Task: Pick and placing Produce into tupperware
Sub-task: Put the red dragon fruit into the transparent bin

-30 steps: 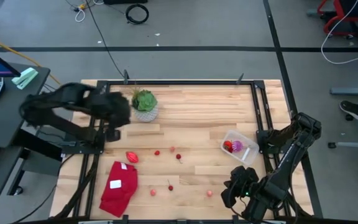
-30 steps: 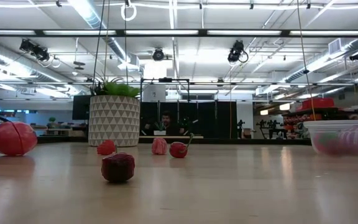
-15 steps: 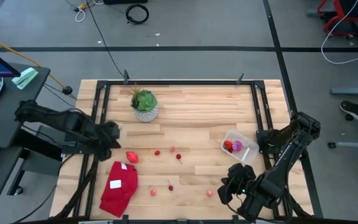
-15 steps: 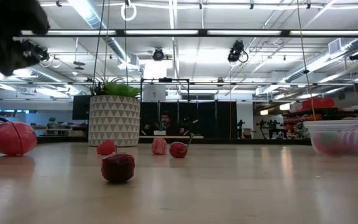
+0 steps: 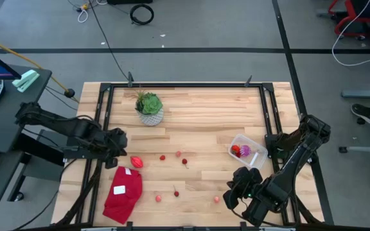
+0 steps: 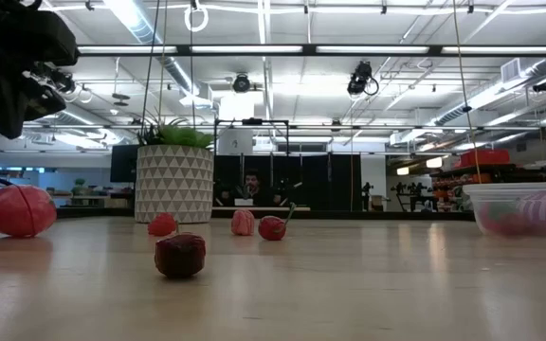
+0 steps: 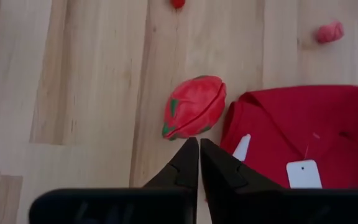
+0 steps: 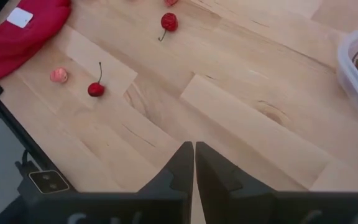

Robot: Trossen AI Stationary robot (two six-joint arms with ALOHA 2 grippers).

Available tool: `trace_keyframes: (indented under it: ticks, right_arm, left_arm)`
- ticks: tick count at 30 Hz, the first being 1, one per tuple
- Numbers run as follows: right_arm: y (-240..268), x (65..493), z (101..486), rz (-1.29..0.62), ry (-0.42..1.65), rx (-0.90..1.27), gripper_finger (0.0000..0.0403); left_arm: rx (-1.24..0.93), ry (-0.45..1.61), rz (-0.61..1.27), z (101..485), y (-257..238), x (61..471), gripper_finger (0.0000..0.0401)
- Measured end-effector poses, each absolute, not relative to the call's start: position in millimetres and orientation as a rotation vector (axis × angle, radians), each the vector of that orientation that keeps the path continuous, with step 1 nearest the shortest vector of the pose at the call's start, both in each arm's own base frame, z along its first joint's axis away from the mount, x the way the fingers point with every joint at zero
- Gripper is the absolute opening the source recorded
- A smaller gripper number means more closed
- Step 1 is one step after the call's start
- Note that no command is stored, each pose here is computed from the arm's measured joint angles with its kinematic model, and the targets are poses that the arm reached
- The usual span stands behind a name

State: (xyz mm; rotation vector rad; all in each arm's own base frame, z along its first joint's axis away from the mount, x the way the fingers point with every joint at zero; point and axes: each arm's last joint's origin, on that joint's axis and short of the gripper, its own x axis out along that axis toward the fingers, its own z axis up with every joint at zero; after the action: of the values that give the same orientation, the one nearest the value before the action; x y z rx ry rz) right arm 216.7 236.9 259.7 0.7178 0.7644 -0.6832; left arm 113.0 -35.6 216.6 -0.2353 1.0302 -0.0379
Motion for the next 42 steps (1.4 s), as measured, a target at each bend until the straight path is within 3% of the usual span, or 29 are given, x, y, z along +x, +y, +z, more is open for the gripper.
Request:
trace_keyframes:
  ticks: [5, 11, 23, 28, 42]
  right_arm:
    - [236.9, 216.7, 259.7, -0.673, 0.772, 0.696, 0.0025]
    - [236.9, 216.7, 259.7, -0.672, 0.773, 0.694, 0.0025]
    - [236.9, 216.7, 259.7, -0.673, 0.773, 0.695, 0.0025]
    - [235.9, 217.8, 259.7, -0.681, 0.769, 0.706, 0.0025]
    - [228.5, 225.6, 259.7, -0.711, 0.758, 0.720, 0.0025]
  left_arm:
    - [-0.273, 1.007, -0.019, 215.8, -37.4, 122.6, 0.0030]
    - [-0.174, 1.029, -0.061, 208.4, -42.1, 137.8, 0.0055]
    - [-0.042, 1.191, -0.090, 181.9, -54.5, 156.7, 0.0182]
    - [-0.010, 1.196, -0.129, 179.8, -61.9, 156.6, 0.0217]
    - [0.131, 1.060, -0.148, 184.2, -70.5, 162.7, 0.0227]
